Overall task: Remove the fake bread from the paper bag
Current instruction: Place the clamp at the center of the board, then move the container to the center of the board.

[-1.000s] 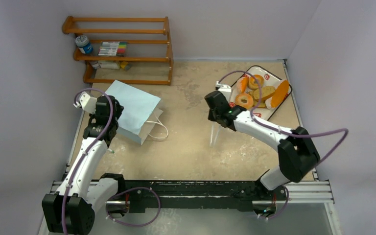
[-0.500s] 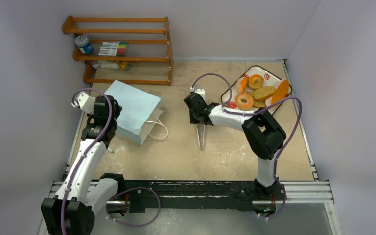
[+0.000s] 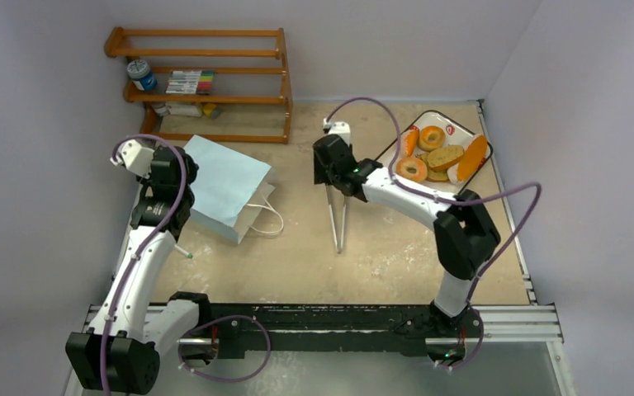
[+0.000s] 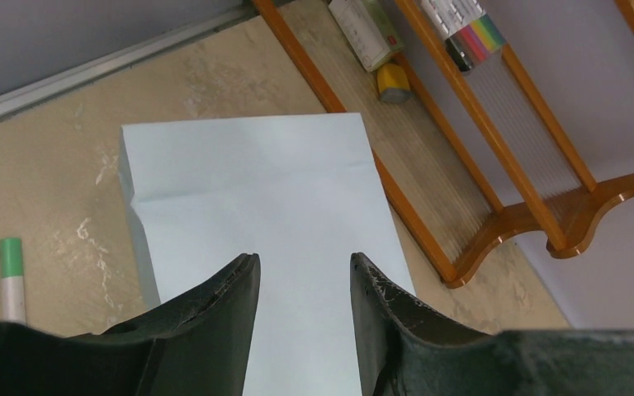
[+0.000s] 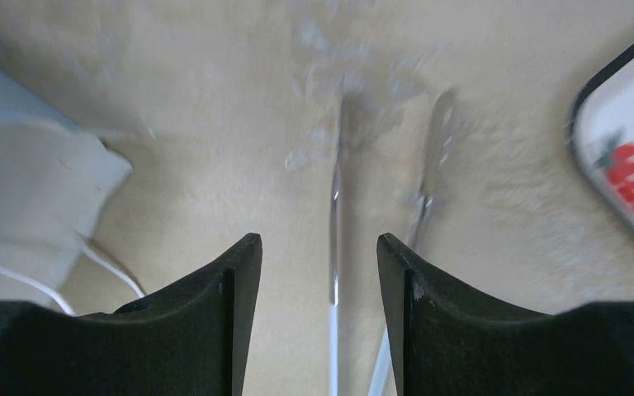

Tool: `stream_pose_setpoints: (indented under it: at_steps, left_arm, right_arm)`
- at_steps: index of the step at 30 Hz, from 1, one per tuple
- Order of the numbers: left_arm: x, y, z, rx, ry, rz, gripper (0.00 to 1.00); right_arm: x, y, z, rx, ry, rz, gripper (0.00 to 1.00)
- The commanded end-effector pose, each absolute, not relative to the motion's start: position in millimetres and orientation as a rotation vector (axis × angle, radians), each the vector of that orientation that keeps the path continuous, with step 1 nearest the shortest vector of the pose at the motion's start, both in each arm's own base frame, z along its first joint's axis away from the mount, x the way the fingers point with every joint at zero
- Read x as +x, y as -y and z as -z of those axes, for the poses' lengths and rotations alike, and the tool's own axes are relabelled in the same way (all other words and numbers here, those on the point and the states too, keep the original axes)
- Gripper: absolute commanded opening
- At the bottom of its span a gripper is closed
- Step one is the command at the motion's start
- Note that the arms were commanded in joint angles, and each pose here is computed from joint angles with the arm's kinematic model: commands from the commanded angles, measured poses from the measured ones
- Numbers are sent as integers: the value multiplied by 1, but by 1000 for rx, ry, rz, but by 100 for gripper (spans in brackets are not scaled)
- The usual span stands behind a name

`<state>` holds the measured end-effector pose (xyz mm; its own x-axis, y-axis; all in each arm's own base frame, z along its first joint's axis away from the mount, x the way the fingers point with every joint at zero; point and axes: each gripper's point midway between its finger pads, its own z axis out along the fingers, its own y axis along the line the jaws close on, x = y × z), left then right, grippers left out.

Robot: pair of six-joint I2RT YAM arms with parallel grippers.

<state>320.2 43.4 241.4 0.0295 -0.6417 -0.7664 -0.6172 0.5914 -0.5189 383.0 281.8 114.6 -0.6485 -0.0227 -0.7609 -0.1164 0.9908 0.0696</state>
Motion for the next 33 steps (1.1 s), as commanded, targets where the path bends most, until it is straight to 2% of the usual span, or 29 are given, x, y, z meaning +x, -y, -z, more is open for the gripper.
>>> stream_pose_setpoints:
  at_steps: [1,4,8,15,20,23,24,29,33]
  left_arm:
    - [340,-56,-288,-1015,-1506,-7,44]
    - [357,-56,-297,-977,-1489,-44,43]
    - [373,-43,-307,-897,-1471,-122,43]
    - [395,-7,-295,-756,-1518,-127,43]
    - [388,-10,-284,-733,-1513,-148,43]
    - [381,-12,-279,-730,-1508,-149,43]
    - [379,-13,-277,-729,-1511,-149,43]
    - [376,-11,-273,-734,-1511,-129,43]
    - [379,-7,-273,-725,-1509,-98,43]
  right_arm:
    - [432,-206,-220,142,-2024,-28,56]
    - [454,-125,-251,328,-1938,46,56]
    - [452,-44,-280,488,-1839,180,56]
    - [420,69,-261,811,-1793,433,58]
    - [404,115,-258,884,-1723,443,58]
    - [390,144,-253,954,-1697,556,74]
    - [387,154,-246,978,-1710,589,76]
    - [367,201,-218,1146,-1723,618,75]
    - [367,218,-189,1288,-1724,513,73]
